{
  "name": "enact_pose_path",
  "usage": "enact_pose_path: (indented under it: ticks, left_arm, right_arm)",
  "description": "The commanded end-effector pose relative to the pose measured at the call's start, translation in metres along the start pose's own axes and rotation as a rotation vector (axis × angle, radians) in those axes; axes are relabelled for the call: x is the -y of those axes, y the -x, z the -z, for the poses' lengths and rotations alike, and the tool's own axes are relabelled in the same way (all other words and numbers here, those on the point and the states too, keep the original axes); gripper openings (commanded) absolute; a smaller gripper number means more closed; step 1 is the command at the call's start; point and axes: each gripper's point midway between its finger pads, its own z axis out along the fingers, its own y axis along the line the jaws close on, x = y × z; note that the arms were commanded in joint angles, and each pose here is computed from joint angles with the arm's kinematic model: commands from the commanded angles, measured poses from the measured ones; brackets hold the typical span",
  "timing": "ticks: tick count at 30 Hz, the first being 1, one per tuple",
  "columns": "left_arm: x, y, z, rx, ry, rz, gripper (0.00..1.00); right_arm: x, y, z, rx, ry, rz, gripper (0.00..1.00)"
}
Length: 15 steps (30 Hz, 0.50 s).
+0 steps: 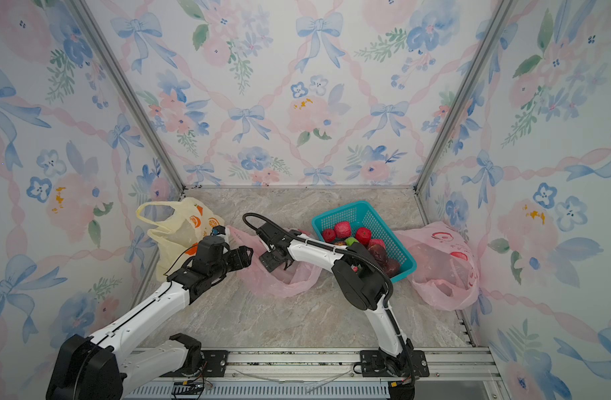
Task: Untie the knot of a plastic bag & take out the apple
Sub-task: Pick up the apple from the plastic bag.
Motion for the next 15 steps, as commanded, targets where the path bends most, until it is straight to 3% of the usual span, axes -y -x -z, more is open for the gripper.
enact_pose_path:
  ticks: [1, 7, 10, 15]
  left_arm:
    - [-0.001, 0.005, 0.002, 0.013, 0.0, 0.001, 0.79]
    - [-0.002, 0.005, 0.004, 0.016, 0.001, 0.004, 0.79]
    - [-0.003, 0.005, 0.004, 0.016, 0.001, 0.006, 0.79]
    - [-0.003, 0.004, 0.003, 0.013, -0.001, 0.007, 0.79]
  right_arm:
    - [-0.004, -0.003, -0.005, -0.027, -0.01, 0.027, 0.82]
    - [-0.002, -0.006, -0.004, -0.036, -0.017, 0.023, 0.7]
    - [-0.001, -0.006, 0.003, -0.026, -0.015, 0.02, 0.7]
    - [0.001, -0.01, 0.011, -0.026, 0.003, -0.001, 0.87]
